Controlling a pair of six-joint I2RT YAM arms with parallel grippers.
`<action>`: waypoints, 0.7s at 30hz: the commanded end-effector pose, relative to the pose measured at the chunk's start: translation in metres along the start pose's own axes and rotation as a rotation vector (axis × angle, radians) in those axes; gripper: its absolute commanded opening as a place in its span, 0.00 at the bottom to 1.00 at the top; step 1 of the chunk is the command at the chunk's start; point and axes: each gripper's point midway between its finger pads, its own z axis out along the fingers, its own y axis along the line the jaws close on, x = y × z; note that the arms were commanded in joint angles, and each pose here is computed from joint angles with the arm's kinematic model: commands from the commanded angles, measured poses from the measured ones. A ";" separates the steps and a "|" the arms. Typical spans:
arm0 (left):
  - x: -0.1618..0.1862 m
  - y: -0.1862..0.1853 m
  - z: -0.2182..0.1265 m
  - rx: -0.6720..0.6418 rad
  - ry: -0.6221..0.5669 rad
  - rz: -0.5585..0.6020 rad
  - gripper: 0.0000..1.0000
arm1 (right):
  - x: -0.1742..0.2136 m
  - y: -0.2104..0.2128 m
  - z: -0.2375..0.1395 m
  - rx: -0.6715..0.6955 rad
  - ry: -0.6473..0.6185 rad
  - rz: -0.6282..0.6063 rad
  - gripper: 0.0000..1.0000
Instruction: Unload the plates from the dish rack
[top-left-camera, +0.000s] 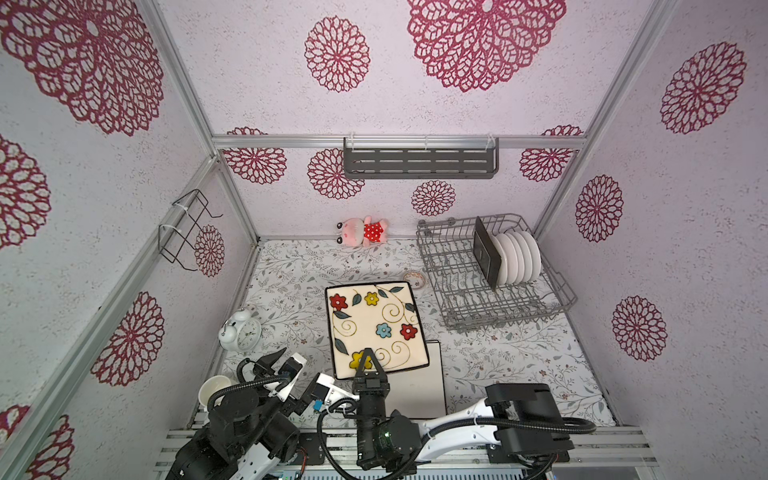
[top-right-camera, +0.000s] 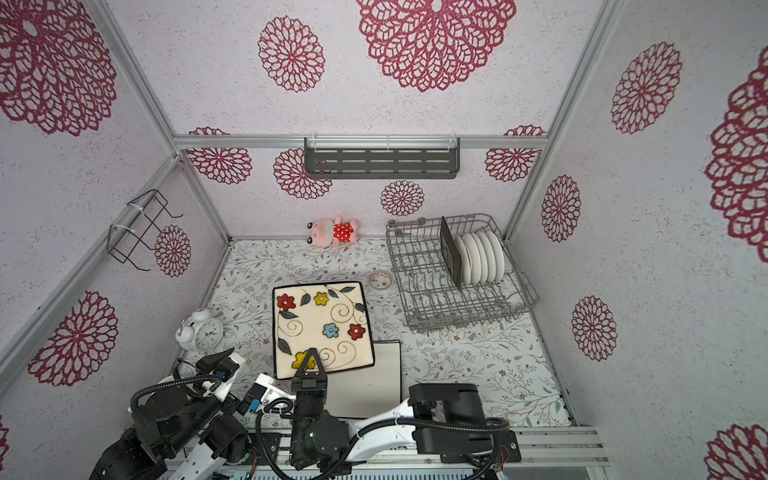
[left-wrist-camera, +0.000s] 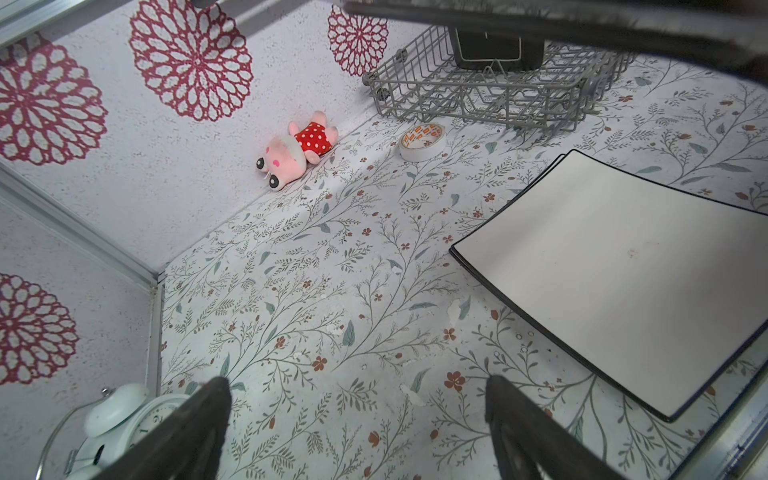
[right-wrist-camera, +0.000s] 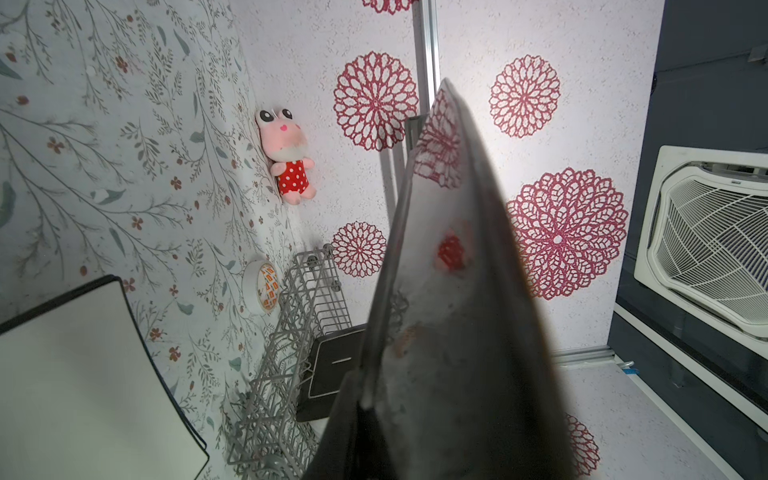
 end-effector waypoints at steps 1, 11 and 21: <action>-0.013 0.000 -0.004 0.008 -0.057 0.014 0.97 | 0.057 -0.024 0.001 -0.108 0.175 0.126 0.00; -0.014 -0.003 -0.004 0.029 -0.065 0.020 0.97 | 0.098 -0.016 0.028 -0.070 0.272 0.011 0.00; -0.014 -0.007 -0.004 0.049 -0.068 0.021 0.97 | 0.090 -0.032 0.087 0.011 0.319 -0.118 0.00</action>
